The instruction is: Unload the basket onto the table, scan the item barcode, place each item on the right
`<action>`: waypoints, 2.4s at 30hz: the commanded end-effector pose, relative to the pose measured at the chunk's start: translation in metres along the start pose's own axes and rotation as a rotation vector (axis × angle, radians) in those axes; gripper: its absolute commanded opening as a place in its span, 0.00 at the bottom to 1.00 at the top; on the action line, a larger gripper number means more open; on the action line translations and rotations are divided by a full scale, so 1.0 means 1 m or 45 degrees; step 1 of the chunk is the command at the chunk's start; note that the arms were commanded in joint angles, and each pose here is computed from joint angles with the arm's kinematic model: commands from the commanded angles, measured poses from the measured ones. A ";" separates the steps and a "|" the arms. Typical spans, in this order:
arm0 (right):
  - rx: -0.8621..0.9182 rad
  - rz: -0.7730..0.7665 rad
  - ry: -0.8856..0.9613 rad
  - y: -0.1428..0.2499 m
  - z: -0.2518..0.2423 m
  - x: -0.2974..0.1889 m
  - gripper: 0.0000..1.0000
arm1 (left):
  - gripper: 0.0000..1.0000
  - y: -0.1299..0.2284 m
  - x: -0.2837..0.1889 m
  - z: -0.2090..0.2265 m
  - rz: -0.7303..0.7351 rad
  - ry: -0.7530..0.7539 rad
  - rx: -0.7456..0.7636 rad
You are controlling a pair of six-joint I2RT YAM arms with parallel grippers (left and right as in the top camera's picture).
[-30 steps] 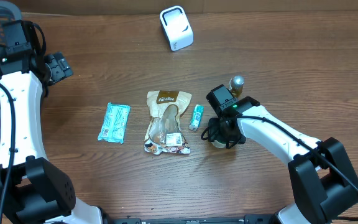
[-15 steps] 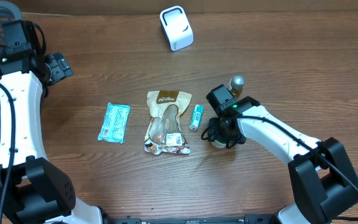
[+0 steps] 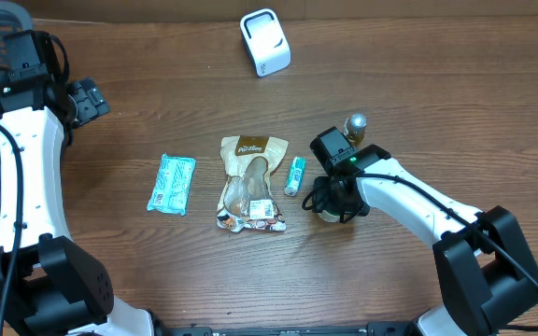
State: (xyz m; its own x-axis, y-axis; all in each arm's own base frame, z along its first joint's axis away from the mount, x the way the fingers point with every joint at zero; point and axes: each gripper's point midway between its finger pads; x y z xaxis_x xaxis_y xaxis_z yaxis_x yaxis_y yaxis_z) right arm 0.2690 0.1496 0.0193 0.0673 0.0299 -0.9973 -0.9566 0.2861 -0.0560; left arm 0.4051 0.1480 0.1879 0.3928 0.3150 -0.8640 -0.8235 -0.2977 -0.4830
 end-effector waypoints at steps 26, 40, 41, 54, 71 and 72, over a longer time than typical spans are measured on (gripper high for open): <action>-0.161 0.542 -1.019 0.056 0.131 -0.207 0.29 | 0.99 -0.008 -0.007 0.007 -0.038 -0.020 -0.004; 0.281 0.800 -0.972 0.060 0.139 -0.219 0.24 | 0.99 -0.008 -0.007 0.007 -0.038 -0.020 -0.003; 0.314 0.811 -0.969 0.059 0.140 -0.220 0.24 | 0.99 -0.008 -0.007 0.007 -0.038 -0.020 -0.003; 0.321 0.891 -1.037 0.061 0.148 -0.233 0.15 | 1.00 -0.008 -0.007 0.007 -0.038 -0.020 -0.003; 0.307 -0.060 -0.621 -0.039 0.102 -0.165 0.12 | 0.99 -0.008 -0.007 0.007 -0.038 -0.020 -0.003; 0.255 -0.148 -0.579 -0.049 0.096 -0.163 0.12 | 1.00 -0.008 -0.007 0.007 -0.038 -0.020 -0.003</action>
State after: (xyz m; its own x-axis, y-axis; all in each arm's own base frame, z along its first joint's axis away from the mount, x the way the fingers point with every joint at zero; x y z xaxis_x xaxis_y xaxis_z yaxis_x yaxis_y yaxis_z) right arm 0.2954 0.2588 0.1896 0.1068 0.5977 -0.7946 -0.8508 0.4685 0.2381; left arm 0.4051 0.1480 0.1879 0.3928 0.3150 -0.8640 -0.8235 -0.2977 -0.4830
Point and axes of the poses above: each gripper's point midway between its finger pads, its own x axis out along the fingers, its own z axis along the line the jaws close on, y = z × x, and after that the axes turned 12 degrees about x, right-handed
